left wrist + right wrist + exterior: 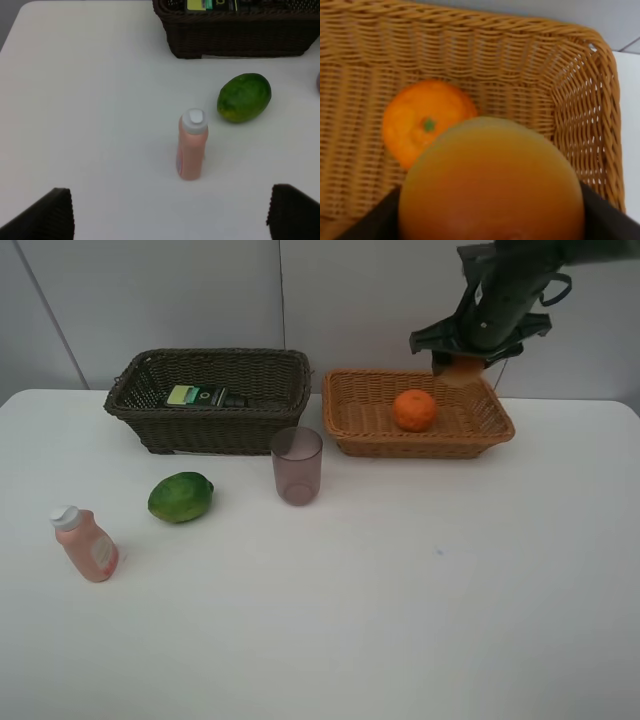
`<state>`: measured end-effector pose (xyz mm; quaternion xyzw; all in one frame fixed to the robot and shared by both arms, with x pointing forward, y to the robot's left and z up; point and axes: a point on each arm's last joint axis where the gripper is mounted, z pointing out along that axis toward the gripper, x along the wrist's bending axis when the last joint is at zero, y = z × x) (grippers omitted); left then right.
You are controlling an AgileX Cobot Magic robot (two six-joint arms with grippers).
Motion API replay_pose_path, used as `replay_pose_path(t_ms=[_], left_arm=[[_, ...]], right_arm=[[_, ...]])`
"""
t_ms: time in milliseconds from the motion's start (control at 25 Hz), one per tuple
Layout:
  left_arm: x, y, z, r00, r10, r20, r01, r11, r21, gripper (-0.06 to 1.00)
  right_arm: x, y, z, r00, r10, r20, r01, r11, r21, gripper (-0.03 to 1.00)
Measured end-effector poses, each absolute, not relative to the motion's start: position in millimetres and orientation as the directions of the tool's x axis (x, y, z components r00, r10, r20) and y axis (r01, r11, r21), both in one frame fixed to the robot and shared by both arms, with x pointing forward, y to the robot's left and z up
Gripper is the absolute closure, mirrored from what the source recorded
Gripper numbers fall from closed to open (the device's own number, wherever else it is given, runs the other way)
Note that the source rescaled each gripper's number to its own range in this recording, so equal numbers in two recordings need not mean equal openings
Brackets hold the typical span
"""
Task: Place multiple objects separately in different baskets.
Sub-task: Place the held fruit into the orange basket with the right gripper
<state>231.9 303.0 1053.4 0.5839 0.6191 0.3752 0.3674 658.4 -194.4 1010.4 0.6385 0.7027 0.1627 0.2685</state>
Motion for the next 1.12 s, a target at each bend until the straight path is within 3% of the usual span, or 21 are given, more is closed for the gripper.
replay_pose_path(t_ms=[320,680,720,800,880,960,1120], left_arm=[[232,303,1053,-0.048,0.999,-0.017,0.447,0.037,0.894,-0.06],[232,303,1053,-0.048,0.999,-0.017,0.447,0.037,0.894,-0.06],[232,303,1053,-0.048,0.999,-0.017,0.447,0.037,0.894,-0.06],[232,303,1053,-0.048,0.999,-0.017,0.447,0.037,0.894,-0.06],[232,303,1053,-0.048,0.999,-0.017,0.447,0.037,0.894,-0.06],[232,303,1053,-0.048,0.999,-0.017,0.447,0.037,0.894,-0.06],[232,303,1053,-0.048,0.999,-0.017,0.447,0.037,0.894,-0.06]], right_arm=[[677,-201,957,-0.025,0.988,-0.156,0.844,0.104,0.527,0.97],[681,-208,949,-0.018,0.986,-0.164,0.848,0.102,0.52,0.95],[681,-208,949,-0.018,0.986,-0.165,0.848,0.103,0.52,0.86],[681,-208,949,-0.019,0.986,-0.166,0.848,0.104,0.52,0.49],[681,-208,950,-0.019,0.986,-0.167,0.847,0.104,0.521,0.19],[681,-208,950,-0.019,0.985,-0.169,0.848,0.106,0.519,0.06],[677,-210,961,-0.009,0.984,-0.175,0.847,0.101,0.522,0.0]])
